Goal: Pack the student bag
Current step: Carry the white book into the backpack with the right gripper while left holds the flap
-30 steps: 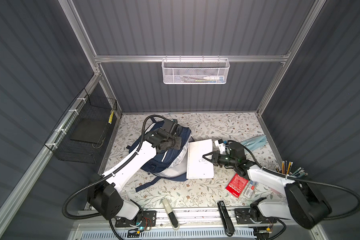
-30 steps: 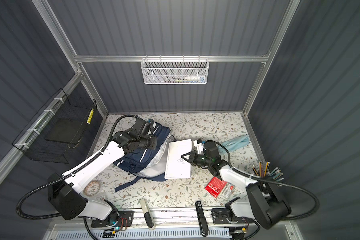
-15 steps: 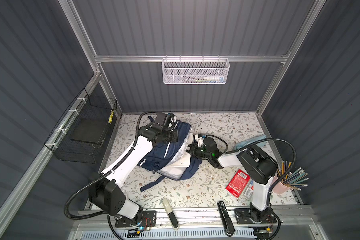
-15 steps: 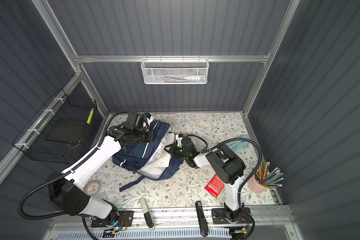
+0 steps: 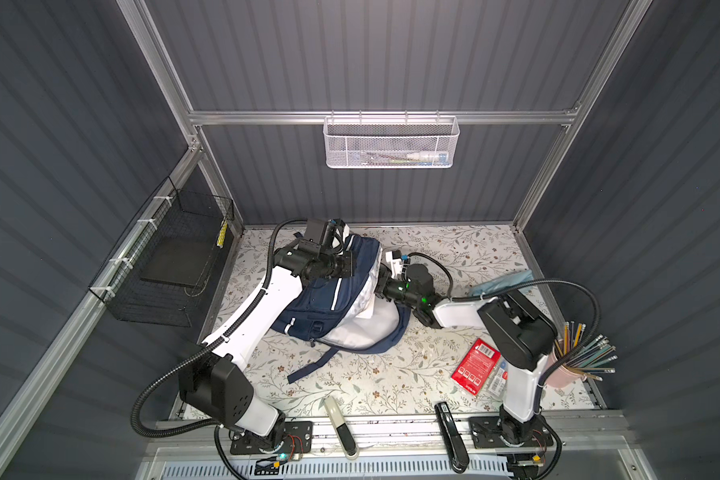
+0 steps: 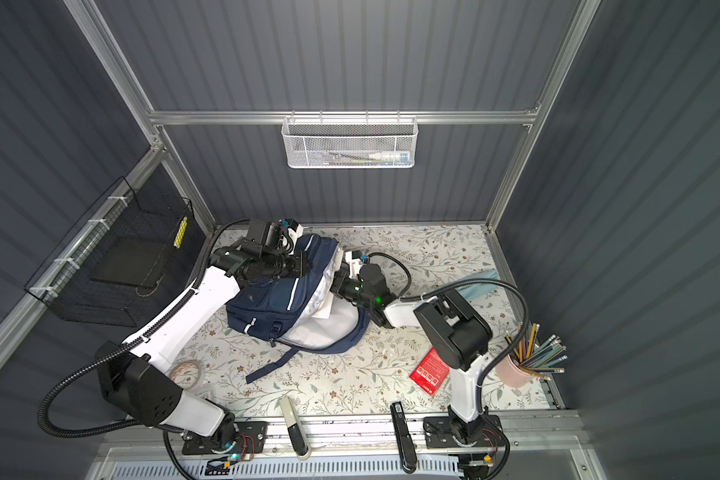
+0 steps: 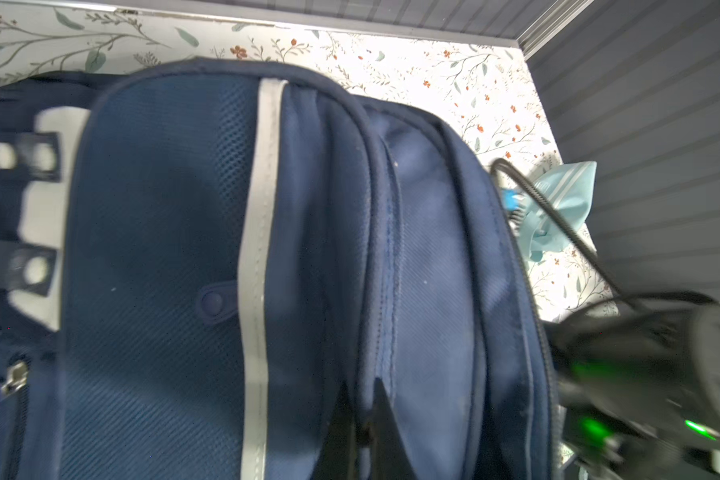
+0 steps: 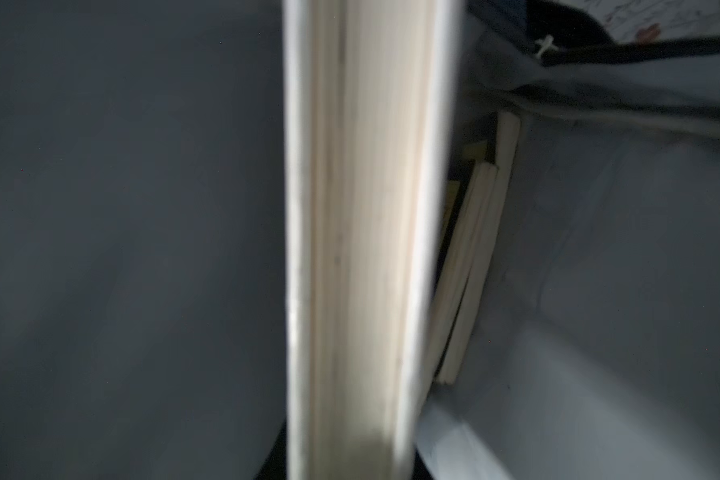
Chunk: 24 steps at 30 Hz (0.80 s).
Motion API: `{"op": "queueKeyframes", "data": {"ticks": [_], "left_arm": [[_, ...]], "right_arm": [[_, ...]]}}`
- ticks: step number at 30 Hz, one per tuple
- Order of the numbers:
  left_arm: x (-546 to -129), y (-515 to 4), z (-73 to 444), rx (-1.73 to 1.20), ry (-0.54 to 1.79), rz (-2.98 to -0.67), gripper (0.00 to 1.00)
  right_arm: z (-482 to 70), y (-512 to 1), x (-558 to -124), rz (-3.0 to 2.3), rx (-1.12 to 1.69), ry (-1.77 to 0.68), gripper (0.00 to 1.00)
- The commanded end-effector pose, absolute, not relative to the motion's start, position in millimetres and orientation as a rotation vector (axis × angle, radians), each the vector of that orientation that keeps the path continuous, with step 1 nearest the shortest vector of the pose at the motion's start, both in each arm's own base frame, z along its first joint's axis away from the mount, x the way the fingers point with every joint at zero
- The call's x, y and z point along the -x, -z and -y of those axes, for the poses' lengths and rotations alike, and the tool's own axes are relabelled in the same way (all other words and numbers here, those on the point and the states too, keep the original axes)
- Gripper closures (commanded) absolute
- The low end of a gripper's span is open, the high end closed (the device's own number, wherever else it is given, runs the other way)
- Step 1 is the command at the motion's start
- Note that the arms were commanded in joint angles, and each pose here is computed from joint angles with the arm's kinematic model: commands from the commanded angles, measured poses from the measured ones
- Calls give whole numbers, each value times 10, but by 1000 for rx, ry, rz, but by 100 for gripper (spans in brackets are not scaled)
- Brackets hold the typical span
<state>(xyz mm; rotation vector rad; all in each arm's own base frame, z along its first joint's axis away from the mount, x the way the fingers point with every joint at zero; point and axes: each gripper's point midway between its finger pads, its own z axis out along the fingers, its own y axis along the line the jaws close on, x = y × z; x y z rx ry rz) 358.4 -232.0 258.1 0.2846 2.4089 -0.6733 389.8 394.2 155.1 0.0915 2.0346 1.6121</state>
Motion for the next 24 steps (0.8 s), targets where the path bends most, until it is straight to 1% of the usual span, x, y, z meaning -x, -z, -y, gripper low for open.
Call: {"op": "queueKeyframes", "data": {"ticks": [1, 4, 6, 7, 9, 10, 11, 12, 16, 20, 23, 24], "left_arm": [[-3669, -3040, 2518, -308, 821, -2253, 100], [-3678, -3014, 2547, -289, 851, -2256, 100], [-3680, -2934, 2589, -282, 883, -2267, 100], [-3683, -2885, 2599, -275, 890, -2274, 100], [-3710, -2733, 2574, -247, 870, -2296, 100], [-3725, -2675, 2554, -234, 851, -2309, 100], [-3722, -2535, 2518, -218, 823, -2340, 100], [-3725, -2421, 2491, -200, 802, -2361, 100], [-3761, -2217, 2524, -178, 819, -2383, 100], [-3768, -2081, 2564, -177, 837, -2406, 100], [-3731, -1958, 2555, -164, 841, -2431, 84], [-3714, -1924, 2539, -156, 838, -2435, 74]], "right_arm": [[-4155, -1517, -4146, -2013, -105, -1595, 100], [-4335, -1294, -4250, -2097, -114, -1570, 100], [-4466, -1256, -4236, -2139, -50, -1568, 98], [-4495, -1270, -4210, -2156, -17, -1572, 91], [-4401, -1280, -4118, -2190, 11, -1542, 61], [-4299, -1267, -4085, -2206, 0, -1520, 54], [-4150, -1261, -4032, -2217, -14, -1502, 49], [-3967, -1221, -3978, -2236, -39, -1479, 46], [-3262, -1172, -3702, -2295, -102, -1361, 40], [-2670, -1096, -3280, -2398, -50, -1115, 35], [-2281, -1072, -3022, -2426, -33, -897, 33], [-2169, -1093, -2953, -2426, -30, -834, 32]]}}
